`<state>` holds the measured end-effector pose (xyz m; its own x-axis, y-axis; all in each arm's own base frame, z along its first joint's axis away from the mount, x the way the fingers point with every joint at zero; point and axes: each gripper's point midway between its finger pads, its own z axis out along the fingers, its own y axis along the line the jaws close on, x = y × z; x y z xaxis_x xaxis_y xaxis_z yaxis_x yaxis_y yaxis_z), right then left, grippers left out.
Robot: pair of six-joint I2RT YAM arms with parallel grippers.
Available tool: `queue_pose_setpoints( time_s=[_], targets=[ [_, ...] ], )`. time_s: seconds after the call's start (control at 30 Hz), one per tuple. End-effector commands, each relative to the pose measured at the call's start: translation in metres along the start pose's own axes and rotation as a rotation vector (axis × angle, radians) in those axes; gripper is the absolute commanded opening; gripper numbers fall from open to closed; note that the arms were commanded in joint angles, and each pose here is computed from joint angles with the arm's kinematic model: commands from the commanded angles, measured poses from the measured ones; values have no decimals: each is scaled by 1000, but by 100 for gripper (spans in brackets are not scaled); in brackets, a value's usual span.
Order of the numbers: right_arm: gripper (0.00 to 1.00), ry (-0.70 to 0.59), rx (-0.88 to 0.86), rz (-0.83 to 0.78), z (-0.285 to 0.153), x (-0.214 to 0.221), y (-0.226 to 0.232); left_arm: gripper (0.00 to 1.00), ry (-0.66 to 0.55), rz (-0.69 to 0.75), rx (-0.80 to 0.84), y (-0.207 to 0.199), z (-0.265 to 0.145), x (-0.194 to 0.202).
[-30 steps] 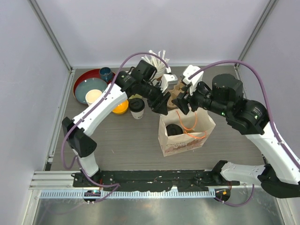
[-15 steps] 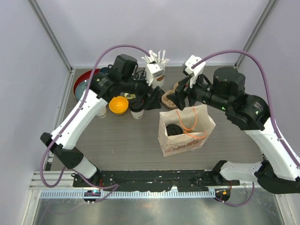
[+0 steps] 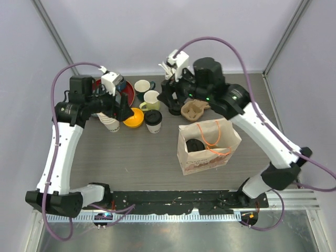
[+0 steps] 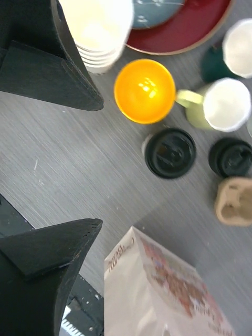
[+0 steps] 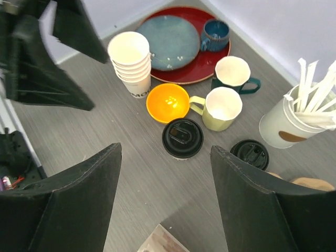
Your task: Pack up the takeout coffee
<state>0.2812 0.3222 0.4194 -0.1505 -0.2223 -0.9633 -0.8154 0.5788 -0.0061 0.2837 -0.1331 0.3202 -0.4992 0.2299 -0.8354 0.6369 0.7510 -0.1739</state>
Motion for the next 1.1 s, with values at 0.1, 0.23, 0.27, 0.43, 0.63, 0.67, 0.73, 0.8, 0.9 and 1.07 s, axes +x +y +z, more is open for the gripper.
queue_pose_setpoints(
  time_s=[0.1,0.23,0.27,0.43,0.63,0.67,0.73,0.8,0.9,1.07],
  targets=[
    [73,135,35,-36,87,37,3,88,0,-115,-206,61,-29,38],
    [65,272,24,-96,122,69,12,88,8,-140,-315,85,-42,50],
    [63,308,50,-115,130,79,8,87,18,-144,-336,89,-43,54],
    [58,442,98,-122,161,126,9,87,33,-149,-362,95,-46,60],
    [58,515,197,-118,182,165,11,87,25,-160,-353,95,-46,60],
    [58,526,211,-113,186,172,10,87,24,-162,-347,94,-46,60],
    [58,530,250,-120,186,174,4,87,21,-158,-340,93,-46,59],
    [57,521,253,-120,188,173,3,87,23,-157,-333,92,-45,60],
    [54,525,244,-140,194,182,2,87,24,-156,-326,91,-44,60],
    [51,578,217,-147,201,208,6,87,29,-153,-315,90,-43,62]
  ],
)
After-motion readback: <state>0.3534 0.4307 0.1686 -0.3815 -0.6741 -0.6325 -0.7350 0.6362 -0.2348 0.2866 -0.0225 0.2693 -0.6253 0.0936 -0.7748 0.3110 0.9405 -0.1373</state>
